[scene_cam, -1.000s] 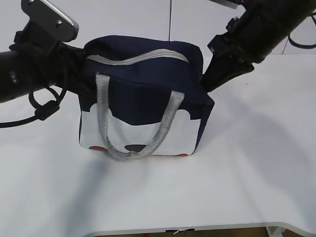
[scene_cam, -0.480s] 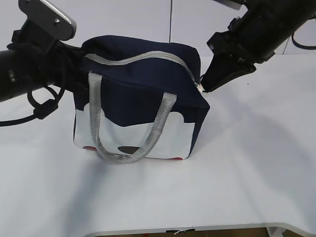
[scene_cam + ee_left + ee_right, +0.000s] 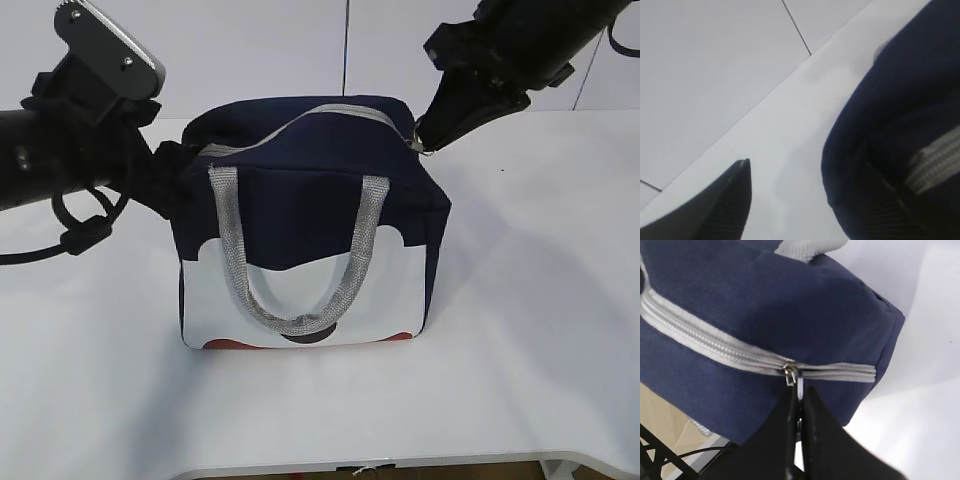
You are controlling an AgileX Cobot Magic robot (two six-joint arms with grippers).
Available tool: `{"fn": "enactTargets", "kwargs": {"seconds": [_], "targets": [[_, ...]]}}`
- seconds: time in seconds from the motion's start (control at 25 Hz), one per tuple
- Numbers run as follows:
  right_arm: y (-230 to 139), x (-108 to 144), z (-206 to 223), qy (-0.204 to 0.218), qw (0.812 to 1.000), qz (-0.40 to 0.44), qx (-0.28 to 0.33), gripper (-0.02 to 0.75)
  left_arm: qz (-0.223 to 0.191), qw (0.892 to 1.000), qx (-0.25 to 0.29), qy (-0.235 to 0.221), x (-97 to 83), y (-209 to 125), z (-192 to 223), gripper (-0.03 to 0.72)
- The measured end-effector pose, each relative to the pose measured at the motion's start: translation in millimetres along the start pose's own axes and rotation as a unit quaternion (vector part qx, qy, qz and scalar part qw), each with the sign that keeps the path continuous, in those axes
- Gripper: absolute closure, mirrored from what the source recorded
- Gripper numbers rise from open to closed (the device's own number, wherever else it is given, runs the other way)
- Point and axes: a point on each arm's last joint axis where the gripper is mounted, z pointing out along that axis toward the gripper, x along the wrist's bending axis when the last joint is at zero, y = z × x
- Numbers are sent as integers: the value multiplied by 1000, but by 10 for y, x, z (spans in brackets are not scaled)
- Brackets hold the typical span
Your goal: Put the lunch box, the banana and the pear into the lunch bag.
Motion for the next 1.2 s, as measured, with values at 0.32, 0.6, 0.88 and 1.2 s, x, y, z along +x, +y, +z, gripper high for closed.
{"fn": "enactTargets", "kwargs": {"seconds": [0.32,0.6,0.88,1.2], "targets": [[-34,-86,-6,-49,998,30,16,720,42,999,-30,6,114,216,-264,186],[-37,-92,-13,-54,997,54,16,720,61,997,-34,-16,155,335,-506,186],[-37,-87,-12,-52,997,58,16,720,102,992,-50,-57,-4,457,-654,185],[-36,-86,-12,-51,997,59,15,720,110,979,-57,-160,-350,802,-793,184]]}}
